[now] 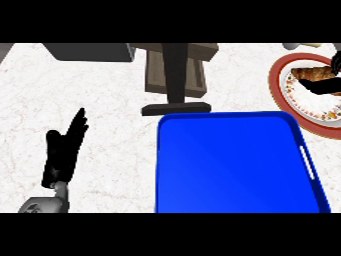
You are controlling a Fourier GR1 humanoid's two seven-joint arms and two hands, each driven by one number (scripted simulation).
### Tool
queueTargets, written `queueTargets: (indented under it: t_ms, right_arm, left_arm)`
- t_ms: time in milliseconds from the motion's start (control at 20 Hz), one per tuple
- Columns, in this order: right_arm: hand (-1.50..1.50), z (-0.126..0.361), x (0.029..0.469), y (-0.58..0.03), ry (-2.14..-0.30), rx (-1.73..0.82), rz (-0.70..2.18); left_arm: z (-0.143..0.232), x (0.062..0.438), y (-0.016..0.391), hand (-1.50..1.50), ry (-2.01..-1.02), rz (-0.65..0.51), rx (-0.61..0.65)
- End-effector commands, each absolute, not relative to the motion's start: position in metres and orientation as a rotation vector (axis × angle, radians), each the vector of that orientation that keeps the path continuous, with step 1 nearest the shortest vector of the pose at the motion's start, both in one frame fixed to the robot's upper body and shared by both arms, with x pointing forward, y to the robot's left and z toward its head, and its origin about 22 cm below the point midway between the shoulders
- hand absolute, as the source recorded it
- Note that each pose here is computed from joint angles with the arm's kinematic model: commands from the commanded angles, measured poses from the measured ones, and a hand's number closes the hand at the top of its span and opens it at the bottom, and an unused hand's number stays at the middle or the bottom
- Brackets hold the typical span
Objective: Pick the croissant from the tray and place it in the plate
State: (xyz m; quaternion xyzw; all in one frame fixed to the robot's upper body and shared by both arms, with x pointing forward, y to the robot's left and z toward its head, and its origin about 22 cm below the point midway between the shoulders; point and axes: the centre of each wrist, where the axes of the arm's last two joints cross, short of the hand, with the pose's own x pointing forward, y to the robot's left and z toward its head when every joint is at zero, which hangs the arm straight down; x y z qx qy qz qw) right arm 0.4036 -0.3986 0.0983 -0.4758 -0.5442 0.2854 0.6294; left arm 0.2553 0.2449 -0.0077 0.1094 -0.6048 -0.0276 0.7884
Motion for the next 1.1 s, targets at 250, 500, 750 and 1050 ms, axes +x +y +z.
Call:
queueTargets:
  t_ms: [250,500,750,1050]
  right_arm:
    - [-1.5,0.08,0.395,-0.42,-1.032,-0.859,0.77]
    - [-1.5,0.069,0.388,-0.425,-1.214,-0.753,0.794]
    - [-1.5,0.108,0.387,-0.452,-1.569,-0.606,0.48]
    - [-1.5,0.092,0.362,-0.48,-1.666,-0.415,0.159]
  left_arm:
    - [-0.005,0.264,0.241,0.0,-1.307,-0.067,0.215]
    - [-0.012,0.253,0.229,0.0,-1.324,-0.05,0.229]
    - [-0.003,0.257,0.239,0.0,-1.313,-0.053,0.223]
    - [-0.008,0.257,0.251,0.0,-1.294,-0.046,0.237]
